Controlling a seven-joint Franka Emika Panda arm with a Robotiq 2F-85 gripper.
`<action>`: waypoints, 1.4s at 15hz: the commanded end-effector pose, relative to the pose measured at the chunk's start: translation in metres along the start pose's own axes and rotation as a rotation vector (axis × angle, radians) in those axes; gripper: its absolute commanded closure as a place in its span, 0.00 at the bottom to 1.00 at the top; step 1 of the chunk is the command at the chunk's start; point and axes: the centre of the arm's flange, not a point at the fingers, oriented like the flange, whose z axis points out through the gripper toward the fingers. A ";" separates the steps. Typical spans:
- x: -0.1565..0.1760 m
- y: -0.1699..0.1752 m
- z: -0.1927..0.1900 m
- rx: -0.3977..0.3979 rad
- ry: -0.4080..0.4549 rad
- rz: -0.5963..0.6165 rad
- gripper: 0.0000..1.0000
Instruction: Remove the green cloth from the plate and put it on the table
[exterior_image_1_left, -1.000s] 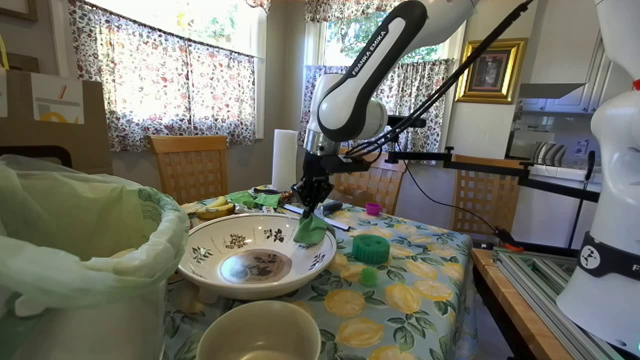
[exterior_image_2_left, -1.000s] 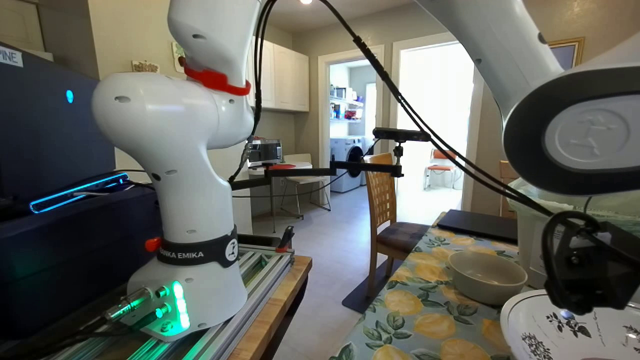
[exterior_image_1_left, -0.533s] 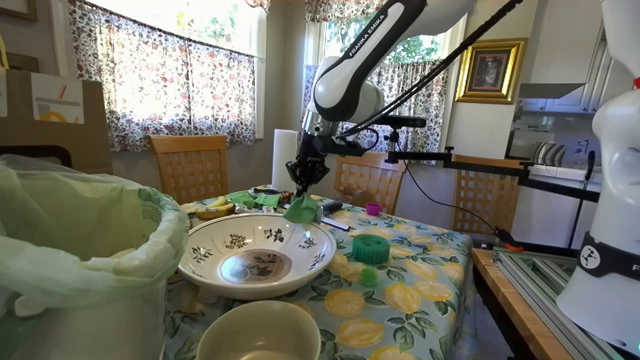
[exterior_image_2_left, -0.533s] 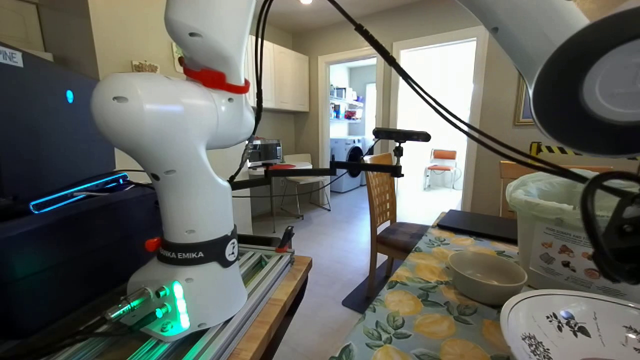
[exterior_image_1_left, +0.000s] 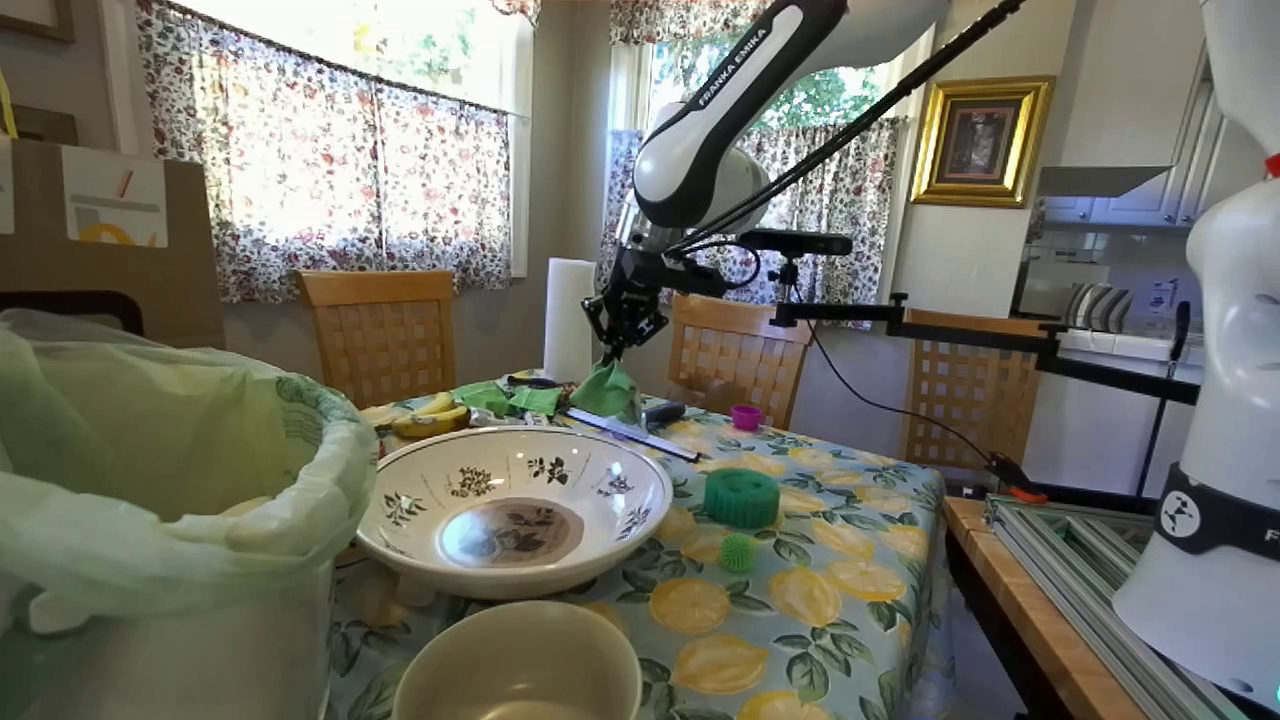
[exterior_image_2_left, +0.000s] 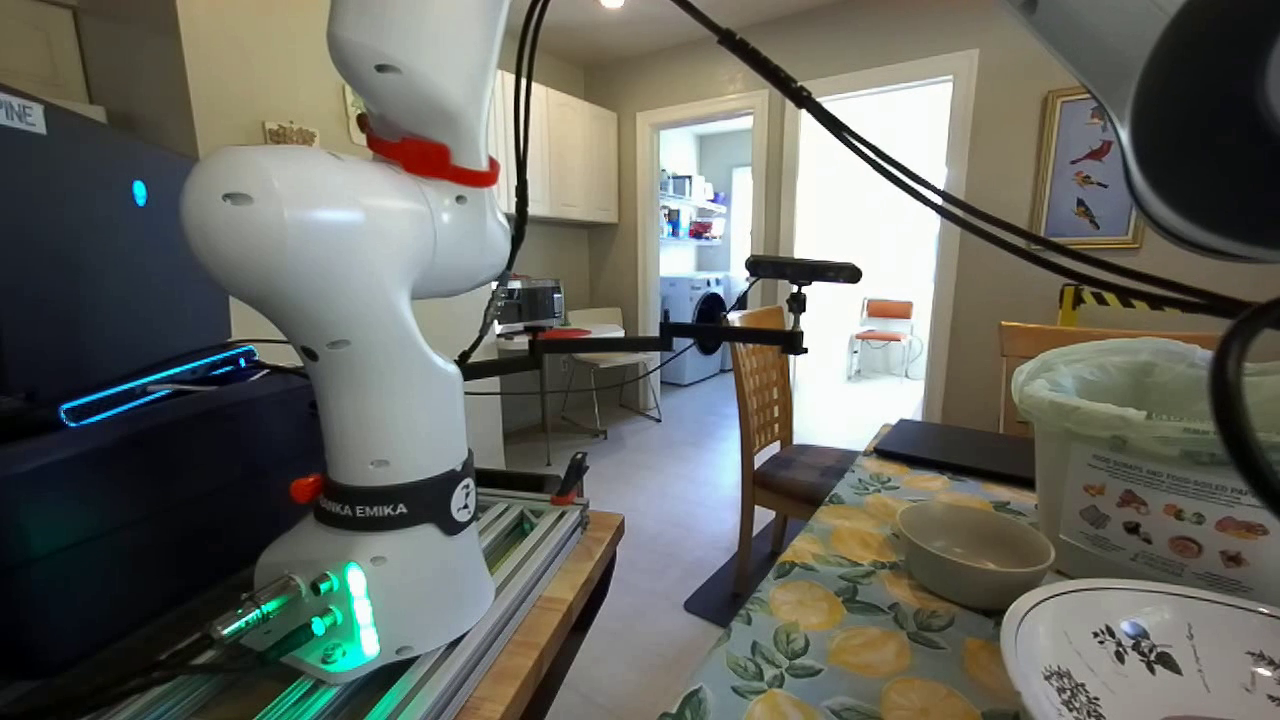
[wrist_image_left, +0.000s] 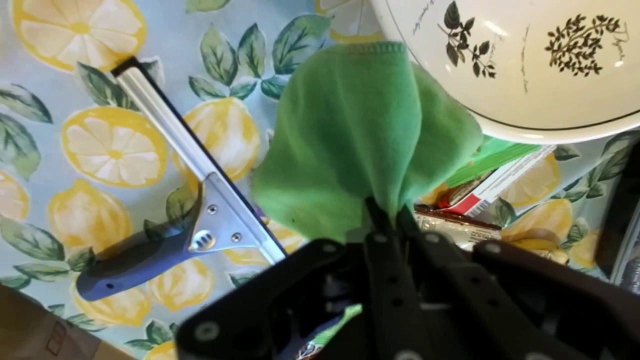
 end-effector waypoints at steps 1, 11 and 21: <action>0.011 -0.003 0.017 -0.029 0.002 0.095 0.99; 0.006 0.000 0.088 -0.107 -0.037 0.186 0.99; 0.001 -0.003 0.118 -0.141 -0.042 0.138 0.69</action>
